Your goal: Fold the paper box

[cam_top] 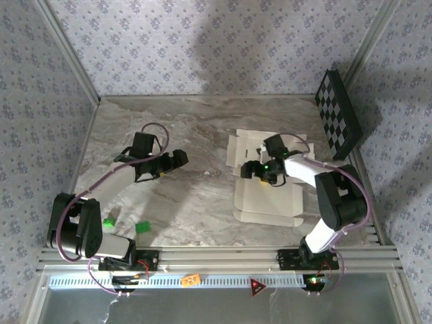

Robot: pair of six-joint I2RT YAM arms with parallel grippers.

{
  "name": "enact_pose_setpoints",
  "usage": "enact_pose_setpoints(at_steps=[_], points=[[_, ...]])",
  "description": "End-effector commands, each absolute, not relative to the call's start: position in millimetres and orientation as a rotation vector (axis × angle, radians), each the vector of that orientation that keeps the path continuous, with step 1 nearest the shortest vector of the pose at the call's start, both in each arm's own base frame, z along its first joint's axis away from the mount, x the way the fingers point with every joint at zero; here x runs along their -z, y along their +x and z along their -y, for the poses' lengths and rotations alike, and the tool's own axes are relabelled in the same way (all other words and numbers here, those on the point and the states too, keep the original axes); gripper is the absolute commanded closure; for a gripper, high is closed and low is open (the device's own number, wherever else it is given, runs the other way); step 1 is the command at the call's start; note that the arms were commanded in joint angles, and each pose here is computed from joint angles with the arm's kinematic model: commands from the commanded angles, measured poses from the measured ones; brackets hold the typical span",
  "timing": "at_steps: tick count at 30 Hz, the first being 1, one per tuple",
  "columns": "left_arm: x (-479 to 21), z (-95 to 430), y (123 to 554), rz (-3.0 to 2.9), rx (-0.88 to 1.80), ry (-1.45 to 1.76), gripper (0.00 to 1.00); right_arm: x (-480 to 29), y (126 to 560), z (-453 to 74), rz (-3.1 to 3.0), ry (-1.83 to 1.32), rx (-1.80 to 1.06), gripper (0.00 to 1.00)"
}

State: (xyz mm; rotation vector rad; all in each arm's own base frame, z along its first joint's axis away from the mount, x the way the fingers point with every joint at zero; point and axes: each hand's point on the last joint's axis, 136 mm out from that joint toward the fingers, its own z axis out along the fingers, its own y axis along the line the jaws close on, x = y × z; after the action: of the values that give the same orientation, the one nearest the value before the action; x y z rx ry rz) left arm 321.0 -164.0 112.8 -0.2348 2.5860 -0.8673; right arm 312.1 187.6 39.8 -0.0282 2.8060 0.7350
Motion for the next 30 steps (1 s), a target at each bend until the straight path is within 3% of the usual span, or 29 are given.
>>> enact_pose_setpoints(at_steps=[1, 12, 17, 26, 30], points=[[-128.6, 169.3, 316.6, -2.586, 0.888, -0.168, 0.03, -31.2, 304.8, -219.4, -2.854, -0.036, -0.761, 0.16], [-141.3, 168.5, 307.1, -2.557, 0.899, -0.164, 0.05, -34.5, 291.1, -341.0, -2.835, -0.331, -0.892, 0.16], [-142.5, 169.4, 305.7, -2.558, 0.906, -0.154, 0.06, -60.3, 295.1, -376.0, -2.769, -0.411, -0.975, 0.16], [-146.7, 189.6, 320.7, -2.561, 0.995, -0.120, 0.09, -104.2, 308.4, -330.4, -2.692, -0.297, -0.967, 0.16], [-143.9, 209.7, 330.0, -2.583, 1.019, -0.069, 0.10, -91.3, 306.0, -288.3, -2.731, -0.194, -0.927, 0.16]])
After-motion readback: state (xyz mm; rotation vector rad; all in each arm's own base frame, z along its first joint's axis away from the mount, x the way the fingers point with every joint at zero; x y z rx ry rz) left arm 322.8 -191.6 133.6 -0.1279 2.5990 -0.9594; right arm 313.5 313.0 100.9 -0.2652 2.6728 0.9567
